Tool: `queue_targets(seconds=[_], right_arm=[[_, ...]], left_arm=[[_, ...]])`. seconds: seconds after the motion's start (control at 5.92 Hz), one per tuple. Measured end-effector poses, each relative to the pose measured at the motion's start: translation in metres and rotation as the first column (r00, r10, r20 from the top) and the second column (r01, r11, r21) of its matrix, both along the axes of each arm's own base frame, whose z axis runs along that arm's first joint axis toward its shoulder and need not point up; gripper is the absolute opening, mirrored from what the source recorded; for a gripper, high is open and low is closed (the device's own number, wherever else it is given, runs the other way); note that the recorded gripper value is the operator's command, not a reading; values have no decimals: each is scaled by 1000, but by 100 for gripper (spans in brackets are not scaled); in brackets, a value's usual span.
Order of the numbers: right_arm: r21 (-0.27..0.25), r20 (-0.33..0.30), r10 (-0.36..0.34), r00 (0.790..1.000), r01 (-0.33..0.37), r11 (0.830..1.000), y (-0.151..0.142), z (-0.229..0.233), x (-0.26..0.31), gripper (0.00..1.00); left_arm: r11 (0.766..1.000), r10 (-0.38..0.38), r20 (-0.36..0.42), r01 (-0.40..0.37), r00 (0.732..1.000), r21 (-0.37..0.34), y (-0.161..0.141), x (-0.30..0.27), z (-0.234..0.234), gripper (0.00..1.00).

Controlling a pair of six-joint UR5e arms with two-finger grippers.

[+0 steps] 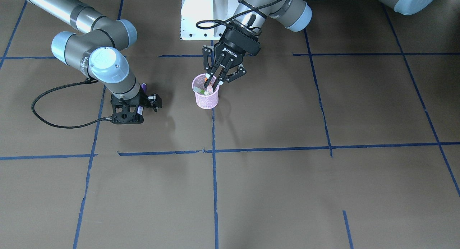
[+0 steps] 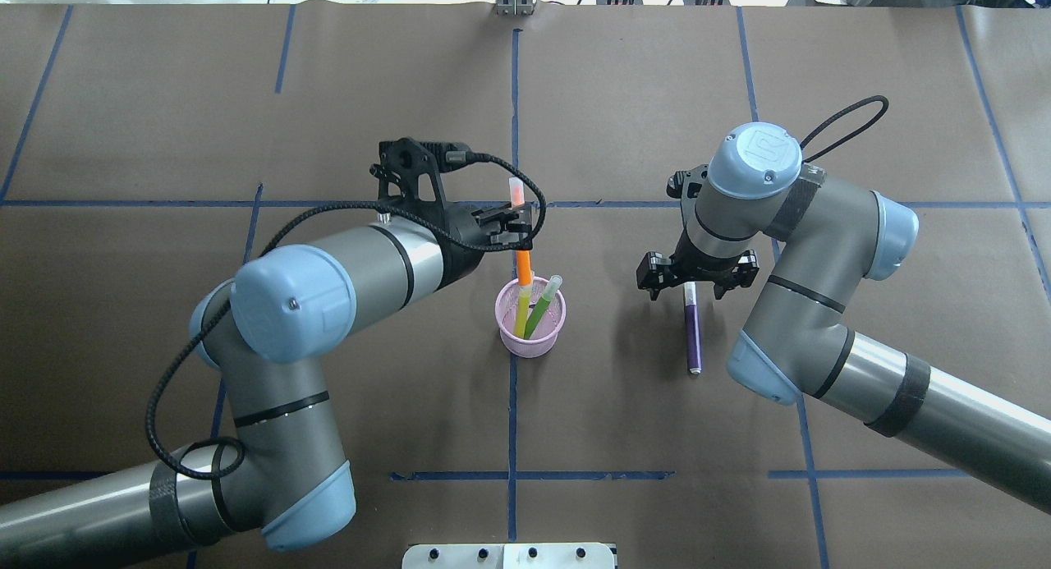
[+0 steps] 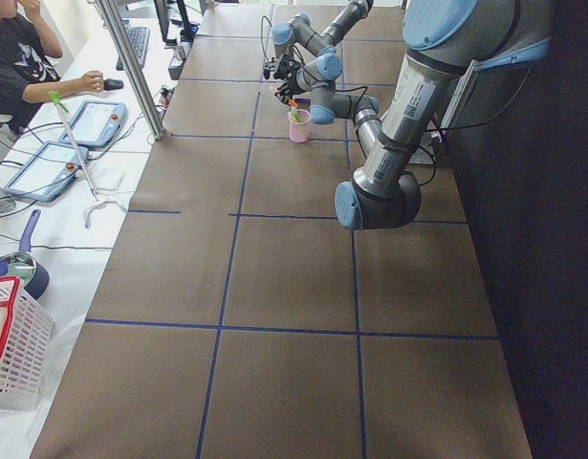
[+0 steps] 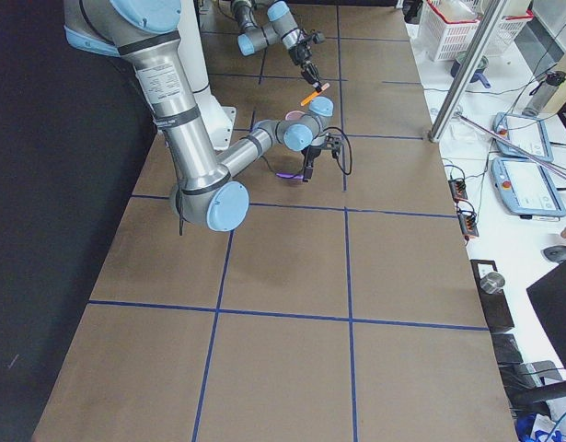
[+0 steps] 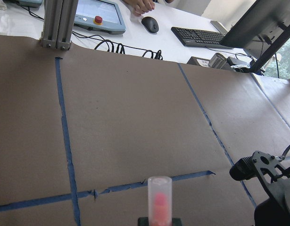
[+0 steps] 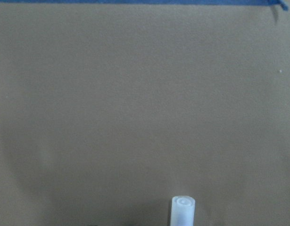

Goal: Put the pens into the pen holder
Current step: 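Lower the orange marker into the cup with the left gripper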

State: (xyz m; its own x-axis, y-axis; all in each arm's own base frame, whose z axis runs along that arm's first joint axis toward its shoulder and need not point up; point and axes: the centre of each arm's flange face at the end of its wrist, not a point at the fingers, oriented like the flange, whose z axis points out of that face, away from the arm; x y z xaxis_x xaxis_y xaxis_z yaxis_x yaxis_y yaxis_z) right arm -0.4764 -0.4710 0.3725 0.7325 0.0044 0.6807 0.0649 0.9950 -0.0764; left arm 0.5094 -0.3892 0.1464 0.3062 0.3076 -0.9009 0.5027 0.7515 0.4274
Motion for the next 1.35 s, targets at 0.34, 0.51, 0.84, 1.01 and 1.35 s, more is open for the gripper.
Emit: queue_targets(seconds=[0.34,0.51,0.84,1.01,1.35], right_arm=[[-1,0,1,1000,-1,1000,0,-1,-1,100],[-1,0,0,1000,0,1000,1,-1,-1,100],[0,0,-1,1000,1,1000,1,-1,-3,100],[-1,-1,-2,1000,2,1000,1,-1,-3,100],[-1,-2,-2,1000,2,1000,1,0,-3,100]], left_arm=[[1000,-9,16,9,1000,-3,11,17,18,0],[1000,-1,29,1,1000,-7,15,22,28,0],[1000,26,47,-26,999,-14,30,33,44,0],[999,37,49,-36,998,-15,36,37,46,0],[999,37,46,-37,998,-12,46,43,44,0]])
